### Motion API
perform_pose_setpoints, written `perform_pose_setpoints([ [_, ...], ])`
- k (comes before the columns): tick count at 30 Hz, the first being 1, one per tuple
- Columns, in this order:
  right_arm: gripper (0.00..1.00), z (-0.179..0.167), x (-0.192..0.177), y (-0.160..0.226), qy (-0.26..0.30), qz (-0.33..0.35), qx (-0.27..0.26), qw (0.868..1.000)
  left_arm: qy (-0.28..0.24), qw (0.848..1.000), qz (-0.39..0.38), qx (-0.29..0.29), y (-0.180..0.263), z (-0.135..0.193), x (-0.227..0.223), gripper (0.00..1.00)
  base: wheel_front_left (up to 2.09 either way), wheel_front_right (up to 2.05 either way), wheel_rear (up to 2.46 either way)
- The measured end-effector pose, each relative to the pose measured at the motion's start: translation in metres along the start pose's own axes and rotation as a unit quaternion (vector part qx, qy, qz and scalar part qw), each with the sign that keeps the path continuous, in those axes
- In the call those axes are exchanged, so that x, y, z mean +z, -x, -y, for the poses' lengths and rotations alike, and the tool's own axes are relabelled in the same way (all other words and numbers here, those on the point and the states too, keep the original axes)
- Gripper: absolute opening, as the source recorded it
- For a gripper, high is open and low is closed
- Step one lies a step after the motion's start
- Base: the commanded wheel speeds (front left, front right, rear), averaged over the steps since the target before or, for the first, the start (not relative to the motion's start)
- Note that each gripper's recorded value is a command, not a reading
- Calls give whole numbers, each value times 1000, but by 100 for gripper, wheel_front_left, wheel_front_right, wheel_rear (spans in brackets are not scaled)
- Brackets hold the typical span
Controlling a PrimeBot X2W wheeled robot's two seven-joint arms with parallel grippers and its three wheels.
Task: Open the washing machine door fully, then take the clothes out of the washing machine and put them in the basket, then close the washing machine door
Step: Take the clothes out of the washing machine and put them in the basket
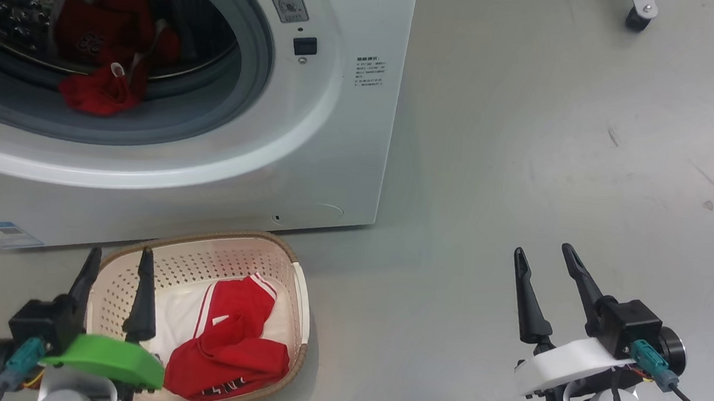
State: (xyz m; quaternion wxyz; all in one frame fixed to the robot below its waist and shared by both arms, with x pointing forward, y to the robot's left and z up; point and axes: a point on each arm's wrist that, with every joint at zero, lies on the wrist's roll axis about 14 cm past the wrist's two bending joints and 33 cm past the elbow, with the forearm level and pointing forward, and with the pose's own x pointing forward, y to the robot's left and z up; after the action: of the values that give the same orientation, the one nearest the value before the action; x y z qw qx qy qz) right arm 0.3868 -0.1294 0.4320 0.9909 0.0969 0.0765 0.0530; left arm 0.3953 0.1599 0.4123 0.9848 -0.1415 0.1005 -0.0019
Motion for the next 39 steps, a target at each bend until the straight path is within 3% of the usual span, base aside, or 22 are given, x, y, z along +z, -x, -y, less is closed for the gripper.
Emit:
perform_pose_setpoints([
  [7, 100, -1, -10, -18, 0, -14, 8, 1000, -1, 1000, -17, -11, -45, 7, -1, 100, 0, 0, 0],
  [22, 100, 7, -33, -37, -7, -41, 4, 999, -55, 998, -28, -11, -155, -1, 40, 100, 0, 0, 0],
  [33, 100, 15, -50, -47, -12, -62, -7, 998, -53, 995, -78, 16, -210, -7, 32, 100, 0, 0, 0],
  [39, 100, 22, -63, -51, -22, -77, -20, 997, -71, 989, -121, 41, -234, -26, 13, 100, 0, 0, 0],
])
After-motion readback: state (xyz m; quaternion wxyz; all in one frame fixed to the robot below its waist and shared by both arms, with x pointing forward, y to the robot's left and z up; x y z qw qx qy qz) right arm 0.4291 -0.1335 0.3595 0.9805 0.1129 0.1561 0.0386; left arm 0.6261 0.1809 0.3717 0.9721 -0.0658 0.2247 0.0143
